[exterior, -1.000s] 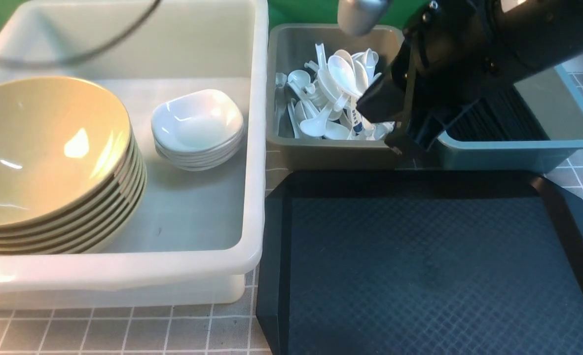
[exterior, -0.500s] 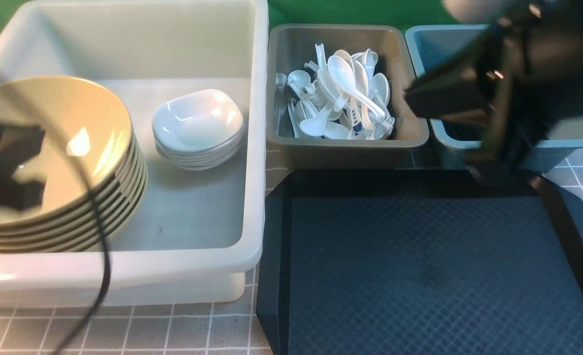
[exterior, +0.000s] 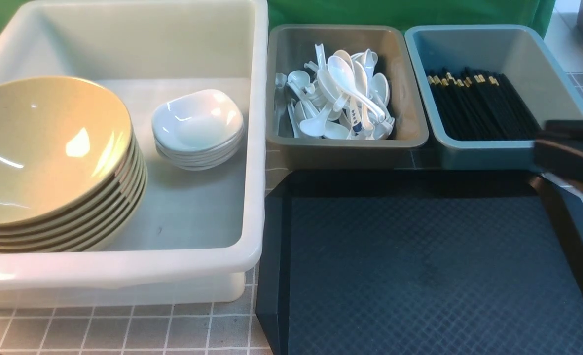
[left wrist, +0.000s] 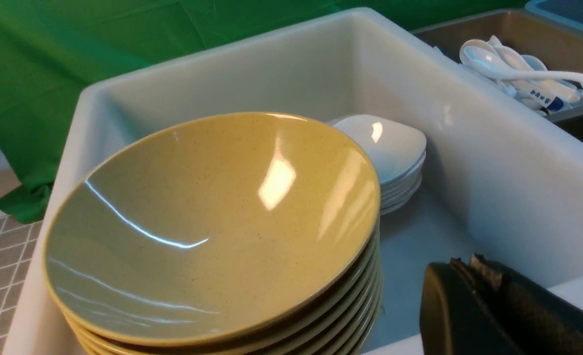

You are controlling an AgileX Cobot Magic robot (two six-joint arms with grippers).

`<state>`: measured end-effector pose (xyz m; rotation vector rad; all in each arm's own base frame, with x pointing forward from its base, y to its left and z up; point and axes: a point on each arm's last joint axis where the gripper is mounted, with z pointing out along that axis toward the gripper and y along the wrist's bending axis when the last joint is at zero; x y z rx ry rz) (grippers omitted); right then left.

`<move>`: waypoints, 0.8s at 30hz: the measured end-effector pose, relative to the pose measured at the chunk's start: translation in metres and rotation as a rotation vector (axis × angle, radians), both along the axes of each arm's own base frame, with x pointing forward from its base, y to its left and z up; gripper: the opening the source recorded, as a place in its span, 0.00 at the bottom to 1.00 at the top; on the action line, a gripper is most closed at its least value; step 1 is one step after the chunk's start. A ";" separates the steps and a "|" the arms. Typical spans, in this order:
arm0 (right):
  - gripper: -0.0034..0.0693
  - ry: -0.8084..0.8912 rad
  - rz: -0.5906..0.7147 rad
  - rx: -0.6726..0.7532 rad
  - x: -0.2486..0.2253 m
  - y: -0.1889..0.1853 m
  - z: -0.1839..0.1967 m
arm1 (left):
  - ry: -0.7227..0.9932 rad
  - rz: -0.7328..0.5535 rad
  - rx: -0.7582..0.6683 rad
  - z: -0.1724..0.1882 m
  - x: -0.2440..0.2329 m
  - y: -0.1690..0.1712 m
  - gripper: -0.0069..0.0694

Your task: On grey table put chopsticks spoon bowls plates into blue grey white boxes.

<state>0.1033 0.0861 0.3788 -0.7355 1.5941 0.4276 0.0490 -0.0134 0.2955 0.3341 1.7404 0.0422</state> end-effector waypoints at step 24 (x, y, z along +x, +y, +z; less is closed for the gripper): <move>0.18 0.003 0.000 0.005 -0.005 -0.003 -0.005 | -0.016 0.000 0.000 0.001 -0.003 0.000 0.08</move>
